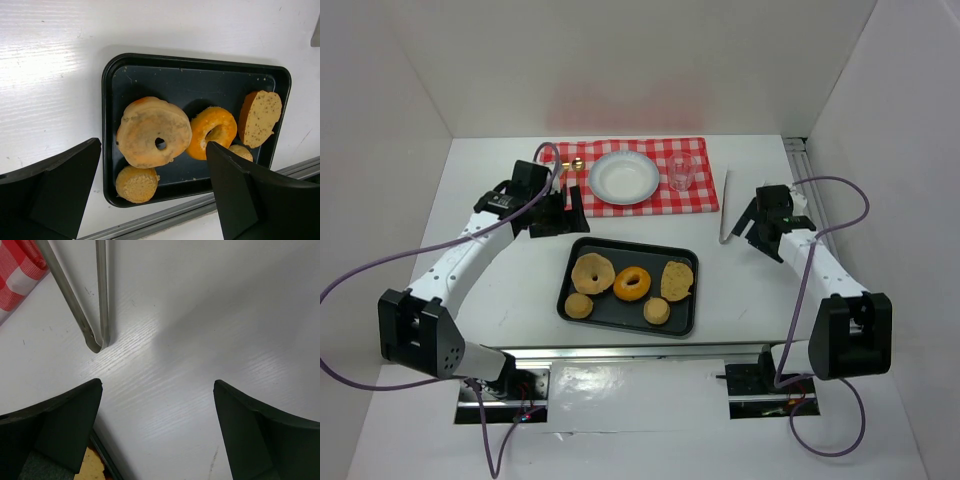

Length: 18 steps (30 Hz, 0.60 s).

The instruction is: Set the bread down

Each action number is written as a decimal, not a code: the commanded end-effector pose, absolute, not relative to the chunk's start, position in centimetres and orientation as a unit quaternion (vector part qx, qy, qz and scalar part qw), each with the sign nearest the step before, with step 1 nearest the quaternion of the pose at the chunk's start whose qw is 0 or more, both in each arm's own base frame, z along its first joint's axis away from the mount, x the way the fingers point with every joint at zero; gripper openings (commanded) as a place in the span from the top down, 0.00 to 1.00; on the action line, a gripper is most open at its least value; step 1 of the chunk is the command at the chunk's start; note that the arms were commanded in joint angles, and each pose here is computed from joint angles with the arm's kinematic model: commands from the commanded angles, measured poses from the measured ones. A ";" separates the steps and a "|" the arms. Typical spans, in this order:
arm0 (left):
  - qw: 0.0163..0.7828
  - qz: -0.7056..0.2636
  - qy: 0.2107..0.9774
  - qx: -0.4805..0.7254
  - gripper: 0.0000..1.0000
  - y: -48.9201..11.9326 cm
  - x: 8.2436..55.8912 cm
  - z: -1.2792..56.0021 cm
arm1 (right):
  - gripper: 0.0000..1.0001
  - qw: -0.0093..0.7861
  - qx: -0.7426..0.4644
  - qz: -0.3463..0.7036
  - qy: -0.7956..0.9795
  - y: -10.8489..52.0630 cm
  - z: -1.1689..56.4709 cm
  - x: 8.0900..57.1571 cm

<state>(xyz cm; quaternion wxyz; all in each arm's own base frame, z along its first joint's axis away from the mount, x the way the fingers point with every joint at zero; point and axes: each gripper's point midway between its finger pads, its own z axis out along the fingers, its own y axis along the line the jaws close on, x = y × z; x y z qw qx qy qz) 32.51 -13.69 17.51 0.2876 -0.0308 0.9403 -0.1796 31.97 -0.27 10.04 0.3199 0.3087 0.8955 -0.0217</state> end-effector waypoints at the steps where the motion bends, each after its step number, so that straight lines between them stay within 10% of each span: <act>1: 0.300 -0.190 0.935 -0.021 0.00 -14.1 33.1 18.0 | 0.00 0.357 0.321 -0.019 0.877 -1.1 11.2 32.7; 18: 0.284 -0.202 0.937 -0.019 0.00 -14.8 33.3 17.7 | 0.00 0.443 0.256 -0.011 0.859 -1.0 14.4 34.3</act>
